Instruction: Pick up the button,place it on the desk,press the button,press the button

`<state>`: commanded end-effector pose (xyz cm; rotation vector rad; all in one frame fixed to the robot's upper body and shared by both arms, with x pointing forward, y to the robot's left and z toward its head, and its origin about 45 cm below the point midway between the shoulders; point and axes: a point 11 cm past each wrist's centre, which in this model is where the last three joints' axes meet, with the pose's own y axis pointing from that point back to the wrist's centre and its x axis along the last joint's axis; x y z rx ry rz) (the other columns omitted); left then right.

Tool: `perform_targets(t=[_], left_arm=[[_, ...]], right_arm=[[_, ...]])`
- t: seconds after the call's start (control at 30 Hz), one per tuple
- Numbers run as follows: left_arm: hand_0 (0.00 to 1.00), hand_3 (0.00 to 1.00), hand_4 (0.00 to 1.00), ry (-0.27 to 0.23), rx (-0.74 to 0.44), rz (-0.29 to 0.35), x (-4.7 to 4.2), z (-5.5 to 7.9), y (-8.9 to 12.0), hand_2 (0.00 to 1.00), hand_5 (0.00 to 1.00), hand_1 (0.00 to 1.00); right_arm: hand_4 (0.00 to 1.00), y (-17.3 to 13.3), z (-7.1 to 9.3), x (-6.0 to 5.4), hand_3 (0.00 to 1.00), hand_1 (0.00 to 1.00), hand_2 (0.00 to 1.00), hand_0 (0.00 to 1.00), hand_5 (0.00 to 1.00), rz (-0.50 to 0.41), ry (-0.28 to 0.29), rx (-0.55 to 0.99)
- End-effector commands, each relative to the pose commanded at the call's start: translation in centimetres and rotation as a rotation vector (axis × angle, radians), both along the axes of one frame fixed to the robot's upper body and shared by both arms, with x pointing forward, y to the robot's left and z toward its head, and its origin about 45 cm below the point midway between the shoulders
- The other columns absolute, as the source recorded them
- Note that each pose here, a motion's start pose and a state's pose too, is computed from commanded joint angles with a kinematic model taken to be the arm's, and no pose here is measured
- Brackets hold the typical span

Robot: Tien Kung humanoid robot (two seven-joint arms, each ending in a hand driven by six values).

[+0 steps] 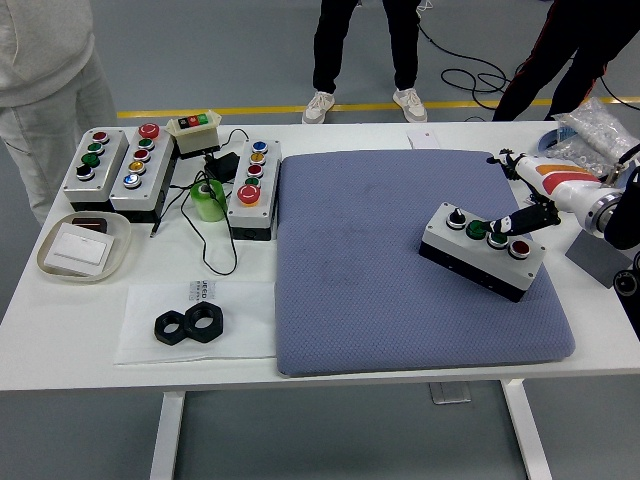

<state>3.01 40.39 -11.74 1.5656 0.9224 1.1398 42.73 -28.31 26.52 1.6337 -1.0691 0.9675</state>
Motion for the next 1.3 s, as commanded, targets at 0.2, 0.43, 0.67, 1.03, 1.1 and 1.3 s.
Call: perform_targets(t=[0.2,0.43,0.67,1.03,1.1,1.3], left_arm=[[0.747,0.872,0.569,-0.002,-0.003,-0.01,0.22,0.0,-0.1,0.965,0.998,0.915],[0.747,0.871,0.569,-0.008,-0.005,-0.016,0.58,0.0,-0.2,0.965,0.998,0.915],[0.747,0.871,0.568,-0.009,-0.008,-0.019,0.54,-0.1,-0.4,0.965,0.998,0.916],[0.746,0.869,0.565,-0.02,-0.015,-0.02,0.98,-0.1,-0.8,0.965,0.998,0.914],[0.746,0.869,0.565,-0.022,-0.016,-0.02,1.06,-0.1,-0.8,0.965,0.998,0.914],[0.746,0.869,0.566,-0.023,-0.018,-0.02,1.09,-0.1,-0.8,0.965,0.998,0.914]], right_arm=[[0.909,0.5,-1.7,-0.2,0.949,0.919,0.957,0.939,0.383,-0.01,0.021,0.02],[0.905,1.1,-2.3,-0.2,0.942,0.914,0.951,0.937,0.374,-0.014,0.025,0.039],[0.904,1.6,-2.8,-0.2,0.935,0.911,0.949,0.937,0.371,-0.026,0.025,0.094],[0.897,1.7,-4.5,-0.4,0.927,0.905,0.944,0.932,0.352,-0.048,0.048,0.102],[0.897,1.5,-4.8,-0.4,0.927,0.905,0.944,0.932,0.352,-0.057,0.05,0.1],[0.894,1.2,-5.6,-0.6,0.923,0.903,0.937,0.931,0.347,-0.073,0.059,0.102]])
